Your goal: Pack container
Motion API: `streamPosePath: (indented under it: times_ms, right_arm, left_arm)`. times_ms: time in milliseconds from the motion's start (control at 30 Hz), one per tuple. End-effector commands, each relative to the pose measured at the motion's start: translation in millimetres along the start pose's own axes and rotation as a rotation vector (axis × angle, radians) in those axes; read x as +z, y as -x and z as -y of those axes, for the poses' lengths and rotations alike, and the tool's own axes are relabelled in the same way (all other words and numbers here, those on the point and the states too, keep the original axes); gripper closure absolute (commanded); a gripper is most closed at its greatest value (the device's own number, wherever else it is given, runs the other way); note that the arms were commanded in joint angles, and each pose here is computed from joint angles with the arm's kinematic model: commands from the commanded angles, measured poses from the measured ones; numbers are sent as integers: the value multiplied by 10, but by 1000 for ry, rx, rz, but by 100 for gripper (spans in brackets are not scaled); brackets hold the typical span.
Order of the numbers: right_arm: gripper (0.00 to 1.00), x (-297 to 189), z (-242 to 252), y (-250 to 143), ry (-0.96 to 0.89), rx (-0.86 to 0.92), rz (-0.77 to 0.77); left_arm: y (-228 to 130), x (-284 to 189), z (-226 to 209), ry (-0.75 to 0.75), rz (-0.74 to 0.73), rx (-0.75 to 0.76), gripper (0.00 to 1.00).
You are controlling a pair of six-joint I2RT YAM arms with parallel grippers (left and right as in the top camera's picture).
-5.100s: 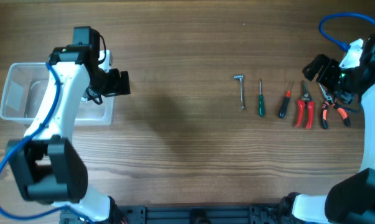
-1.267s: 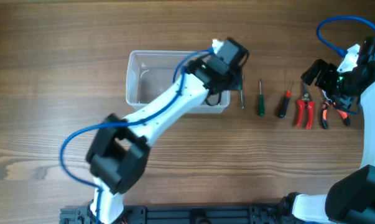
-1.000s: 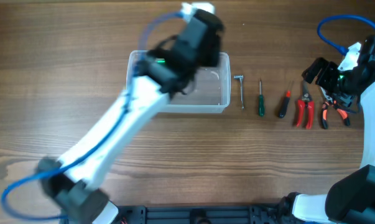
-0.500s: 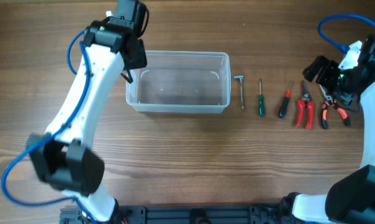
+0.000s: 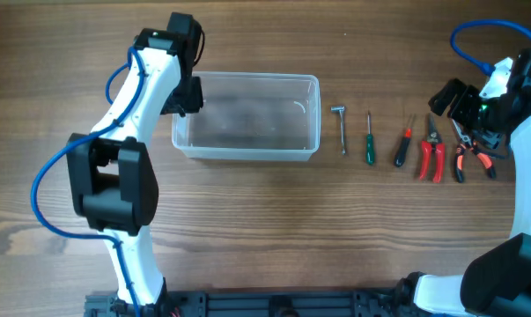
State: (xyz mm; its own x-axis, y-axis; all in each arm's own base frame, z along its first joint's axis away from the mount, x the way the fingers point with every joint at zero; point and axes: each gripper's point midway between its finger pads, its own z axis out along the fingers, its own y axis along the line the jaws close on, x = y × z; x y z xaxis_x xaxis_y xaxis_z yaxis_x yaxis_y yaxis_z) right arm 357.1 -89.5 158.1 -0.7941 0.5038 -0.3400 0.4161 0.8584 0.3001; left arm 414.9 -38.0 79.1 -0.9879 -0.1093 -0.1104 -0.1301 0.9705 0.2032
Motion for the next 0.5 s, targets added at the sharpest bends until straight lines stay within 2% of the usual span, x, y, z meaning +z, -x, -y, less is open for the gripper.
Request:
streamPosePath:
  times_ms: [0,67,167,300,467]
  right_arm:
    - [0,47,26,-20,-15,15,-12]
    - [0,47,27,-22,-15,15,-13]
    - [0,47,27,-22,-15,15,-13]
    - [0,47,27,-21,-15,15,-13]
    - [0,47,26,-16,-14,14,-11]
  left_arm:
    - [-43,125,61,-53,-44,67,53]
    - [-39,133,47,-54,-44,63,53]
    - [-85,151,38,-69,-65,100,64]
    - [-252,233,-89,-52,-137,92,66]
    - [-361,349,-238,-42,-186,64,77]
